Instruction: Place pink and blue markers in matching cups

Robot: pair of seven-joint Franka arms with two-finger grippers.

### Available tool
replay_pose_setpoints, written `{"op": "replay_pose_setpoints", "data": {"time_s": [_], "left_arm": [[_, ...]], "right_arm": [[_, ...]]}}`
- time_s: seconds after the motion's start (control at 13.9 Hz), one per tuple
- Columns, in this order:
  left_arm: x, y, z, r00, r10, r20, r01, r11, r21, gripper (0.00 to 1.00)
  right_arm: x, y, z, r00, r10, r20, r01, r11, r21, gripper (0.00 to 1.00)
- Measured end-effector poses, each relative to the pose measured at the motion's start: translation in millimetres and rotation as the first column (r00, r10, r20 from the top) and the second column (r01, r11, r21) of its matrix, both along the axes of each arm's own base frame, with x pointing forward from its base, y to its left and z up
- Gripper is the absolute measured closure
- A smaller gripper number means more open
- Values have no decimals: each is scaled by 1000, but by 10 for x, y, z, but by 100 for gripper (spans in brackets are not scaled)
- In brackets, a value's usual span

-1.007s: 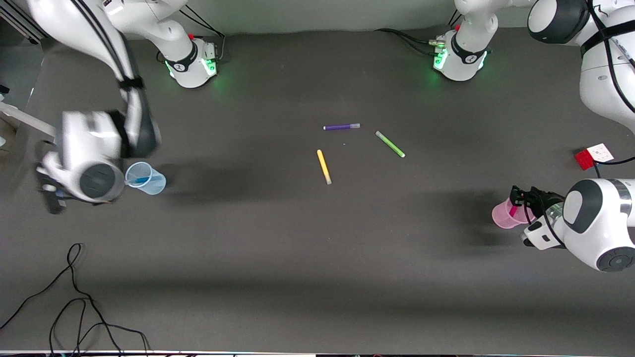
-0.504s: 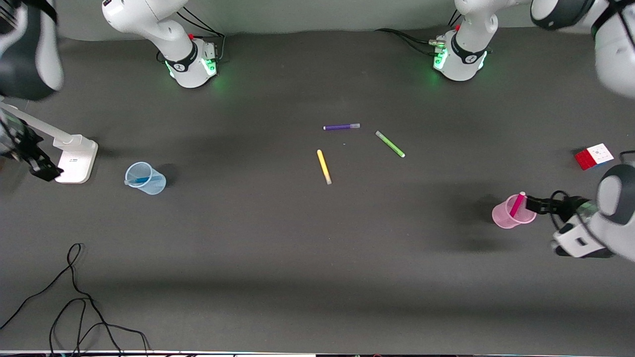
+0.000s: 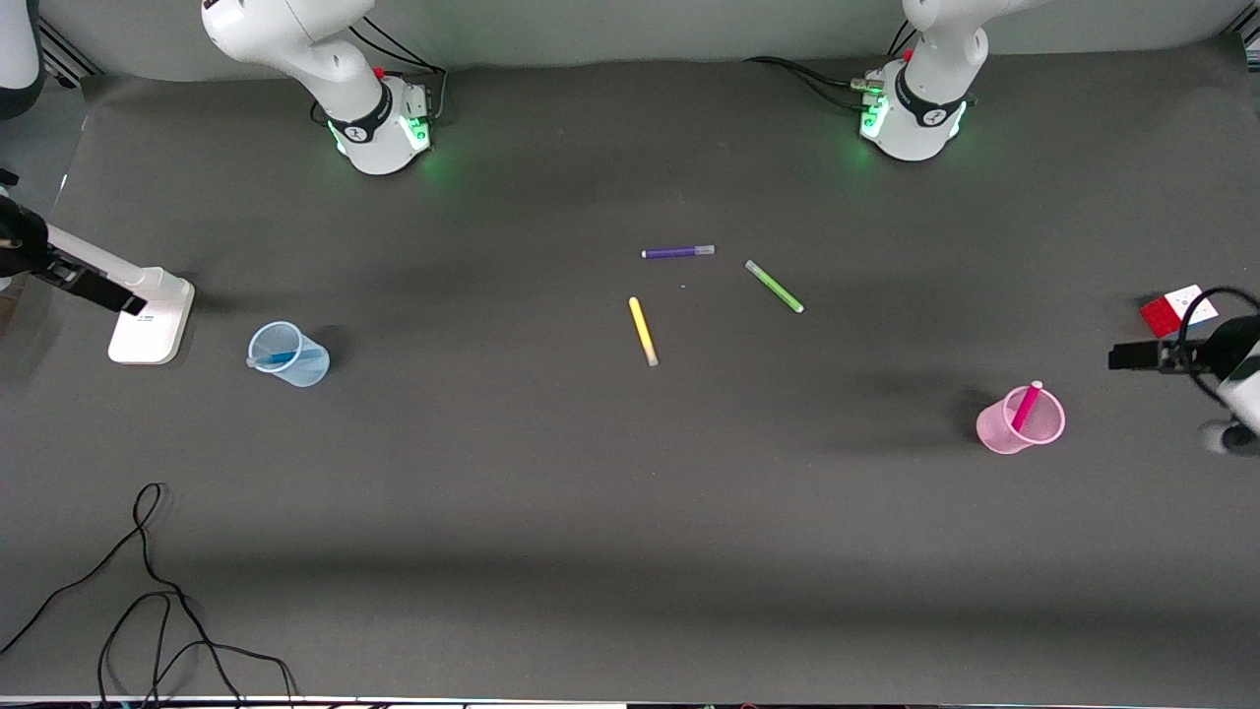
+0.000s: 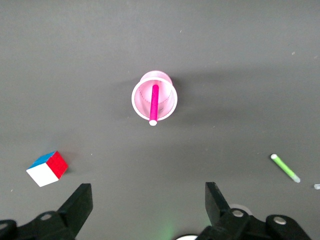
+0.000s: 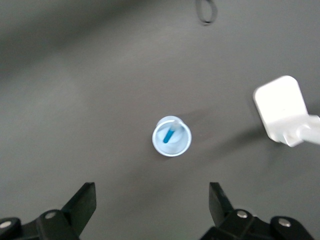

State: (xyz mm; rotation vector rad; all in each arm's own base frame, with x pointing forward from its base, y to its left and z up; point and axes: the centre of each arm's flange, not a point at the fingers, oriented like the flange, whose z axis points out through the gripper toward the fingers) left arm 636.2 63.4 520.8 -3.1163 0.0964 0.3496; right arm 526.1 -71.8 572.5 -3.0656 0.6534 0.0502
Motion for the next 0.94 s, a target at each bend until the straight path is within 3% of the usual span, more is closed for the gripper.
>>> {"op": "replay_pose_setpoints", "data": {"time_s": [0.14, 0.43, 0.72, 0.94], "left_arm": [[-180, -89, 80, 998, -5, 57, 5, 1000, -1, 0], [-520, -356, 311, 991, -19, 131, 19, 1000, -1, 0], [-615, -595, 502, 986, -38, 165, 41, 999, -11, 0], [-631, -673, 540, 984, -50, 171, 53, 999, -9, 0]], "right_arm": [[-29, 18, -73, 990, 140, -2, -140, 989, 45, 0], [-68, 260, -111, 935, 355, -1, -355, 934, 49, 0], [-166, 782, 62, 898, 440, 9, -440, 898, 25, 0], [-153, 809, 92, 916, 401, 15, -401, 916, 27, 0]]}}
